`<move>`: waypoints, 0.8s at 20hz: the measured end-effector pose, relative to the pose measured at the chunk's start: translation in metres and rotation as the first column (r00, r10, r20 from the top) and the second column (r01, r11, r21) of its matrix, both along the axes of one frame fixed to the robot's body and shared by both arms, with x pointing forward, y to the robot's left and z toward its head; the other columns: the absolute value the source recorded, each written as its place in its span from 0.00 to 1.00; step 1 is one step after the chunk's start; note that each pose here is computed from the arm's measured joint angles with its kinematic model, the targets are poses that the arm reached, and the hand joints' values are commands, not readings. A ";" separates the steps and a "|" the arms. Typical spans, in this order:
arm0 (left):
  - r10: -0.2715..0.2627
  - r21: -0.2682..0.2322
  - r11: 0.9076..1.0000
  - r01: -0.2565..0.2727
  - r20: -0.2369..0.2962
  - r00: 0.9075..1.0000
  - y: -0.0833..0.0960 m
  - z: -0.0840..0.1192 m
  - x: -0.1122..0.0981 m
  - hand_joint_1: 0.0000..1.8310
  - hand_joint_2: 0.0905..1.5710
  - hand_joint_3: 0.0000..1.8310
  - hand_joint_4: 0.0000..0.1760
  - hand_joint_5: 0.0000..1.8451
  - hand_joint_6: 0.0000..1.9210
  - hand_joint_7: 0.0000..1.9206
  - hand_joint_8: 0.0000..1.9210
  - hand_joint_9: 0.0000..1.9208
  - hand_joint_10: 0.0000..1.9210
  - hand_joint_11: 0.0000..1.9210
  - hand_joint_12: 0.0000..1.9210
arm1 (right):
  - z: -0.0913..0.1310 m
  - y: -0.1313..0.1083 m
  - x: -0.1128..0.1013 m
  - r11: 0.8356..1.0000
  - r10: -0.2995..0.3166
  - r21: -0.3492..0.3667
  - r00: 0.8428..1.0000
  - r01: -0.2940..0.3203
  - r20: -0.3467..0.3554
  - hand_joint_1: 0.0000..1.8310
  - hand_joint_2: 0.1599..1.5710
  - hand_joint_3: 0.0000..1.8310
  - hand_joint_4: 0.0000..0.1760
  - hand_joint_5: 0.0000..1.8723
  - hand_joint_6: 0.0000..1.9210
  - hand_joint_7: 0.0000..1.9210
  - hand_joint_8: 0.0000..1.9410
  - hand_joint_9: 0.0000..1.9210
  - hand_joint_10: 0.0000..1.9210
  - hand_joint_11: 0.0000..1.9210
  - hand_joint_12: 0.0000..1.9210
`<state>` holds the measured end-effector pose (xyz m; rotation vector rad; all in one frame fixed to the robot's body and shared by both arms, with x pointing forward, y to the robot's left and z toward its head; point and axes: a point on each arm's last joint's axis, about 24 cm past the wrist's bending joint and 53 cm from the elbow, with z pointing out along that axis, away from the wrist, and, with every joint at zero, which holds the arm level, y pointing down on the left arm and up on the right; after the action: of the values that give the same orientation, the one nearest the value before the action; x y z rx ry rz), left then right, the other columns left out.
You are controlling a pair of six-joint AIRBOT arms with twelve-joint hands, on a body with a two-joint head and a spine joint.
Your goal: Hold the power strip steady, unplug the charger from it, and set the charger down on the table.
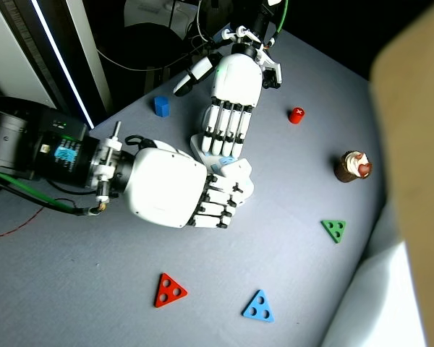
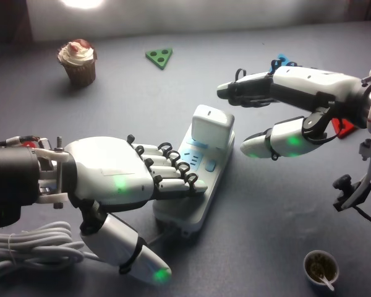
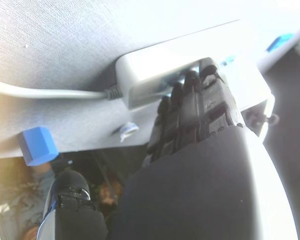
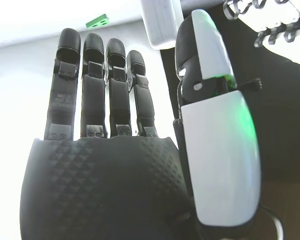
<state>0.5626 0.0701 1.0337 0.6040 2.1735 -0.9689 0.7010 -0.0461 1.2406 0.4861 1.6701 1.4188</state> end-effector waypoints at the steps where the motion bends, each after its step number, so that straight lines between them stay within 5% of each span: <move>1: 0.000 0.000 1.000 0.000 0.000 1.000 0.000 0.000 0.000 0.00 0.59 0.00 0.00 0.03 0.00 0.04 0.00 0.04 0.00 0.05 0.03 | -0.001 0.001 0.001 1.000 -0.002 0.007 1.000 0.002 -0.008 0.57 0.68 0.00 0.00 0.20 0.01 0.22 0.00 0.23 0.00 0.18 0.12; 16: 0.001 0.001 1.000 -0.001 0.001 1.000 0.000 0.000 0.000 0.00 0.58 0.00 0.00 0.03 0.00 0.05 0.00 0.04 0.00 0.05 0.03 | 0.002 0.027 0.031 0.996 -0.020 0.085 0.999 0.024 -0.045 0.59 0.67 0.00 0.00 0.20 0.00 0.22 0.00 0.22 0.00 0.17 0.14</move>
<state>0.5630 0.0702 1.0338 0.6032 2.1738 -0.9667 0.7315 -0.0187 1.2427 0.5856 1.6388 1.4776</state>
